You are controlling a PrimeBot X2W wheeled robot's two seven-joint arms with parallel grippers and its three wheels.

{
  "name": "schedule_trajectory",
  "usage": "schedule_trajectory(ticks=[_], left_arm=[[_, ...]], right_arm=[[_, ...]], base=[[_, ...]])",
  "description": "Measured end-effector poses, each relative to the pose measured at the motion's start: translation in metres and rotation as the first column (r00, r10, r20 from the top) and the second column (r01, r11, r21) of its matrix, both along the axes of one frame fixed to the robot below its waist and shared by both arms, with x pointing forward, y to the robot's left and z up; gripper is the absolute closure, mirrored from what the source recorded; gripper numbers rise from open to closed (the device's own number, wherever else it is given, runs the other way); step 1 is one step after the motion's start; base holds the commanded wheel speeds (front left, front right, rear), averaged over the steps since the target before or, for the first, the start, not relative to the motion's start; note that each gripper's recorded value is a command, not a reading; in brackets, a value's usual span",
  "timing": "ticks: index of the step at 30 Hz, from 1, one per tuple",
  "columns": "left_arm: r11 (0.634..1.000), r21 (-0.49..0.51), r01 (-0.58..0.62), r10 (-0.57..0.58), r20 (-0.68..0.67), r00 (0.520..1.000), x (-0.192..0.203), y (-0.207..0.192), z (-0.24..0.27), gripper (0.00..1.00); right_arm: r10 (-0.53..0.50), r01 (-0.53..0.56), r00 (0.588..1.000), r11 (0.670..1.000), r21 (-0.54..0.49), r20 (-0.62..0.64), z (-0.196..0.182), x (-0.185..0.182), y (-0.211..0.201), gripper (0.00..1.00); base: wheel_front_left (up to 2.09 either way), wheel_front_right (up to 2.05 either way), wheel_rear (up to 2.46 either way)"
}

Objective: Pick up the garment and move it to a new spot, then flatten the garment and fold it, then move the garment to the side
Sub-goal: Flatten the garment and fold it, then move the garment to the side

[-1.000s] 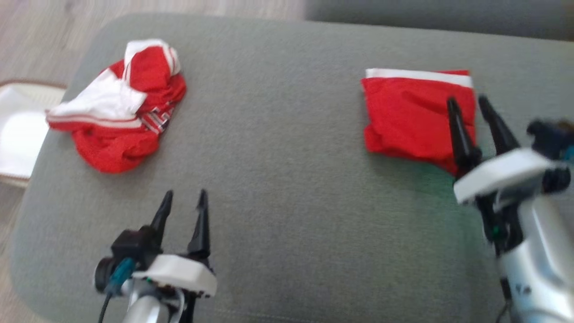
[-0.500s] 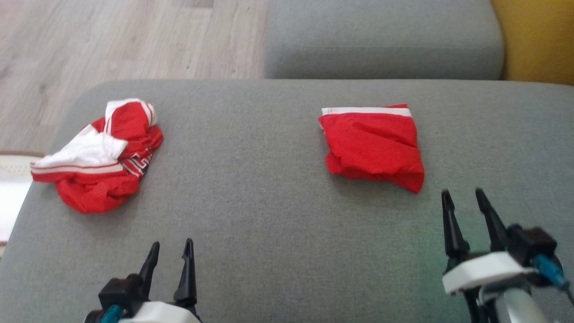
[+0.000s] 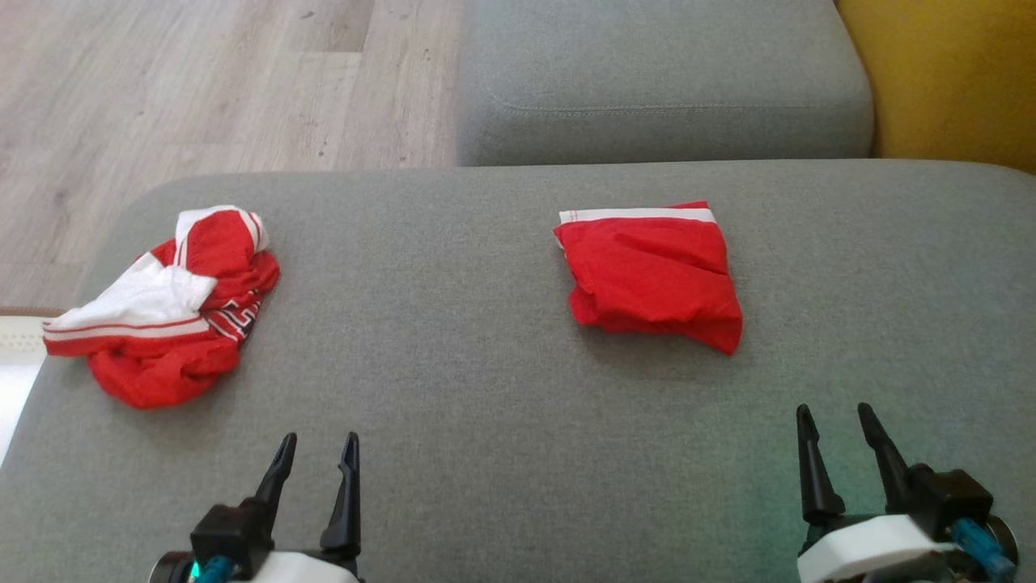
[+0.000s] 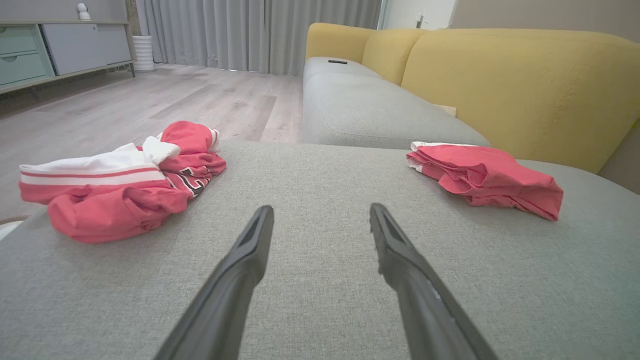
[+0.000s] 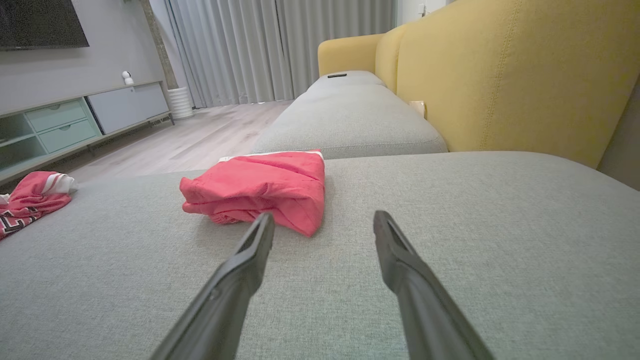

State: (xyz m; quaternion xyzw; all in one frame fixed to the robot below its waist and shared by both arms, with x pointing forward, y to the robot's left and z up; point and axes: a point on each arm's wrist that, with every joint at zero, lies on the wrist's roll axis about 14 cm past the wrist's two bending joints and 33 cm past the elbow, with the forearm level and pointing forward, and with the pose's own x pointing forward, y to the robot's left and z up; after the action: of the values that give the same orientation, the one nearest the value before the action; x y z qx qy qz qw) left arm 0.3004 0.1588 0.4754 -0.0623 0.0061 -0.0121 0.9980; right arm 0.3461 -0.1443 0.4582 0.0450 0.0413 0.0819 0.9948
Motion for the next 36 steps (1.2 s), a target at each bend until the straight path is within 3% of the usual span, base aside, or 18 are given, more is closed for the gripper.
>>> schedule_trajectory(ticks=[29,33,36], left_arm=[[1.000,0.016,0.026,-0.025,-0.016,1.000,0.003,-0.009,-0.003,0.00],[0.999,0.016,0.030,-0.030,-0.017,0.999,0.012,-0.011,-0.002,0.00],[0.999,0.018,0.043,-0.043,0.001,0.999,0.029,-0.016,0.005,0.00]], right_arm=[[0.005,-0.004,0.999,1.000,0.013,-0.041,-0.012,0.000,0.003,0.00],[0.022,-0.022,0.998,1.000,0.007,-0.053,-0.016,0.014,0.008,0.00],[0.042,-0.042,0.999,0.999,0.012,-0.006,-0.003,0.049,0.018,0.00]], base=[[0.00,0.00,0.00],[0.00,0.00,0.00],[0.00,0.00,0.00]])
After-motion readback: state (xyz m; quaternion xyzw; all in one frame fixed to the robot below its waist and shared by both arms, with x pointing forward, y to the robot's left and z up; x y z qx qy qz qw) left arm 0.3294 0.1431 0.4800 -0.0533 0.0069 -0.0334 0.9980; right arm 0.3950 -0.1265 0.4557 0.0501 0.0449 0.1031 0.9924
